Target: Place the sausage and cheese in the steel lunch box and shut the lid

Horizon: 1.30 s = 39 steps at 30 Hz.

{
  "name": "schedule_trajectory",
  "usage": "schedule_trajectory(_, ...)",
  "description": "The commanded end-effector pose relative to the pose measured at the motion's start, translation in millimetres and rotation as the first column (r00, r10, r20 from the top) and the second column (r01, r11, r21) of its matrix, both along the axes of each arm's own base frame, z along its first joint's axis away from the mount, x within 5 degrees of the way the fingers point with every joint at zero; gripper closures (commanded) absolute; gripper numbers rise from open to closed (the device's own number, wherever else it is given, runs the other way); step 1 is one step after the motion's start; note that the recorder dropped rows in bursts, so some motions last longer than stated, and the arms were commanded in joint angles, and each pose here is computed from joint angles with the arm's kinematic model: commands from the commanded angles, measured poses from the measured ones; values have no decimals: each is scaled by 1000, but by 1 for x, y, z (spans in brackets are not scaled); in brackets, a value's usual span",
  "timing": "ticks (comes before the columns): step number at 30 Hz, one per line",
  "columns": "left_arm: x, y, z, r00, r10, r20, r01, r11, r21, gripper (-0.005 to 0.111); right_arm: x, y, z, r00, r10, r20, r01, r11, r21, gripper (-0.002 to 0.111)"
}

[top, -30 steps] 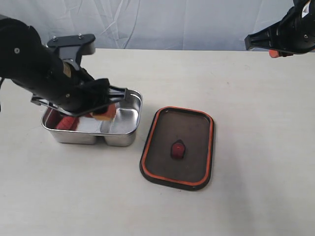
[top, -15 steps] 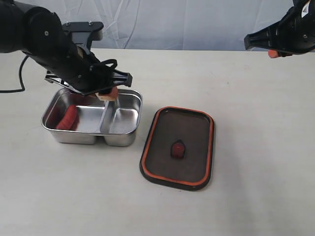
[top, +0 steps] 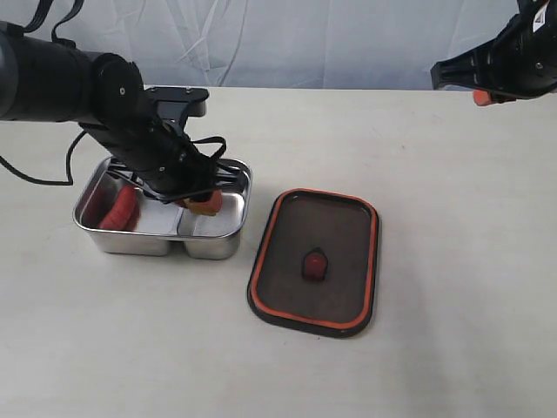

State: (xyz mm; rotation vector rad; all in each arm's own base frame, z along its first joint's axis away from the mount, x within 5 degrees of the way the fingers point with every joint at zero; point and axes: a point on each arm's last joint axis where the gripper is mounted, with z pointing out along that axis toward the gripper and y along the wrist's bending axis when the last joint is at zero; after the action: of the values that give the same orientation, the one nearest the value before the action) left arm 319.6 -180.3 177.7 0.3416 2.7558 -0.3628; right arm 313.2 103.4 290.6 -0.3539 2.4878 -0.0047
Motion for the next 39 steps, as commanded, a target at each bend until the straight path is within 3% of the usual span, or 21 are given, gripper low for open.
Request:
schedule_trajectory(1,3,-1,4,1000,7,17,-7,1000,-17,100,-2,-2,2,1000,-9,2,9,1000,11,108)
schedule_trajectory(9,2,0,3,1000,4,4,-4,1000,-12,60,-2,-1,2,1000,-13,-4,13,1000,26,108)
schedule_trajectory(15,1,0,3,1000,-16,-9,16,1000,-6,49,-2,0,2,1000,-16,-9,17,999,39,108)
schedule_trajectory(20,0,-1,4,999,-16,-28,16,1000,-12,49,-4,2,1,999,-28,-36,31,997,74,108)
schedule_trajectory(22,2,-2,12,1000,-22,-16,21,1000,-16,51,-6,2,0,997,-34,-65,40,996,81,108)
schedule_trajectory(24,2,-2,24,999,-29,18,30,999,-21,60,-8,1,-2,995,-38,-94,45,997,68,108)
schedule_trajectory(25,1,0,37,998,-38,59,40,999,-22,77,-11,1,-3,992,-43,-122,51,997,62,108)
schedule_trajectory(28,-3,6,57,989,-70,128,69,998,12,103,-13,1,-5,986,-50,-162,61,996,66,108)
schedule_trajectory(30,-10,14,73,984,-94,150,85,994,62,106,-17,3,-12,971,-38,-236,56,996,70,108)
schedule_trajectory(32,-19,21,88,983,-88,163,74,993,90,106,-19,11,-25,940,27,-339,9,994,105,98)
schedule_trajectory(33,-22,24,93,982,-90,167,75,993,94,106,-19,17,-30,924,69,-375,-12,988,151,90)
schedule_trajectory(35,-31,29,107,978,-92,187,76,993,92,106,-15,30,-45,887,167,-430,-63,967,245,64)
schedule_trajectory(36,-37,32,110,977,-92,193,76,993,92,106,-13,33,-52,879,182,-441,-70,964,258,60)
schedule_trajectory(39,-56,42,106,981,-93,168,76,992,102,106,-3,35,-73,868,169,-467,-60,969,238,60)
